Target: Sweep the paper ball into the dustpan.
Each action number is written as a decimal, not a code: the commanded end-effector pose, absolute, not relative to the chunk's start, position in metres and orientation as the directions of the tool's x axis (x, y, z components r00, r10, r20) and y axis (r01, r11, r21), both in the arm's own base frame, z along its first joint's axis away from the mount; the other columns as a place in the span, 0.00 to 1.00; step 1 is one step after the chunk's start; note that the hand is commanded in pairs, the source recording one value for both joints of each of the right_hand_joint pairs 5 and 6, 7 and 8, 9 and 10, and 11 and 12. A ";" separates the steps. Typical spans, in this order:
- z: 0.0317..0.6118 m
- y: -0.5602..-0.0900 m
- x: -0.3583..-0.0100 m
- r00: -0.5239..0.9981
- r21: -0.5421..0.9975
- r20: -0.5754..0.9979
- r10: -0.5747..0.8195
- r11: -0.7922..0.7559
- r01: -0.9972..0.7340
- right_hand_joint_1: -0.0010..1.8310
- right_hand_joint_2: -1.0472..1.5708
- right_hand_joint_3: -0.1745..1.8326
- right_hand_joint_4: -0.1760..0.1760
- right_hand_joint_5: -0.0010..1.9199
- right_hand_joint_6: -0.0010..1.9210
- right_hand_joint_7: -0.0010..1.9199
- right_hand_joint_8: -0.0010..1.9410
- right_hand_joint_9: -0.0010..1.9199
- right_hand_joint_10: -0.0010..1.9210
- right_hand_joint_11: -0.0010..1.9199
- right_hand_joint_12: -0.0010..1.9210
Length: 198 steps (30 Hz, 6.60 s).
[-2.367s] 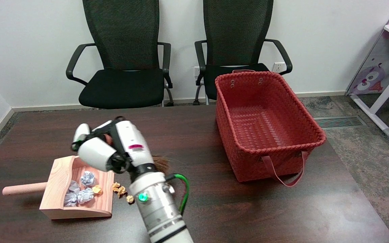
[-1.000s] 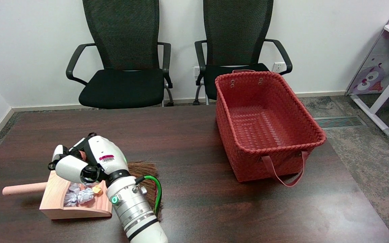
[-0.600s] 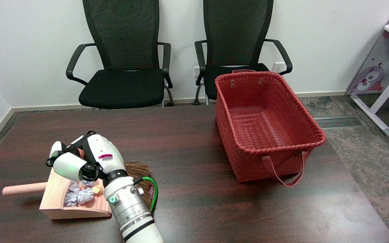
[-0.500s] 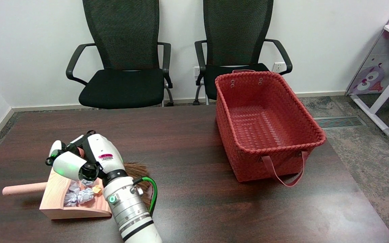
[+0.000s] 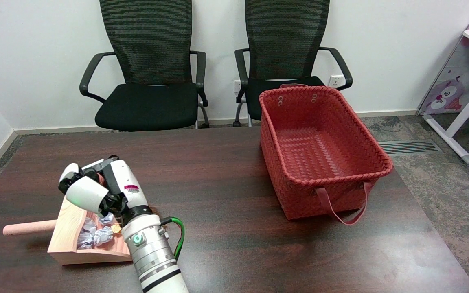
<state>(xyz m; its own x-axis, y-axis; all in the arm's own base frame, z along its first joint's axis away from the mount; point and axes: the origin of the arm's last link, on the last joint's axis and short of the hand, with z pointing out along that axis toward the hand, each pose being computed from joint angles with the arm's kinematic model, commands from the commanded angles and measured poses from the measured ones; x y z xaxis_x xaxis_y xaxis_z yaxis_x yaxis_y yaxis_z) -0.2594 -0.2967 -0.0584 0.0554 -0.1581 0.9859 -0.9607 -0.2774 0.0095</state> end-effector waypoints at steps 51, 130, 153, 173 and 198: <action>0.132 -0.311 -0.171 -0.257 -0.382 0.907 -0.333 -0.398 -0.834 0.31 0.86 0.64 0.51 1.00 1.00 1.00 0.99 1.00 1.00 1.00 1.00; 0.312 -0.337 -0.193 -0.397 -0.432 0.902 -0.171 -0.325 -0.841 0.34 0.92 0.82 0.52 1.00 1.00 1.00 0.99 1.00 1.00 1.00 1.00; 0.340 -0.352 -0.196 -0.405 -0.406 0.911 -0.080 -0.357 -0.842 0.33 0.93 0.85 0.53 1.00 1.00 1.00 0.99 1.00 1.00 1.00 1.00; 0.318 -0.361 -0.194 -0.395 -0.422 0.906 -0.151 -0.289 -0.859 0.33 0.94 0.86 0.53 1.00 1.00 1.00 0.99 1.00 1.00 1.00 1.00; 0.189 -0.343 -0.142 0.240 0.076 0.788 -0.567 -0.296 -0.952 0.36 1.00 0.79 0.53 1.00 1.00 1.00 0.99 1.00 1.00 1.00 1.00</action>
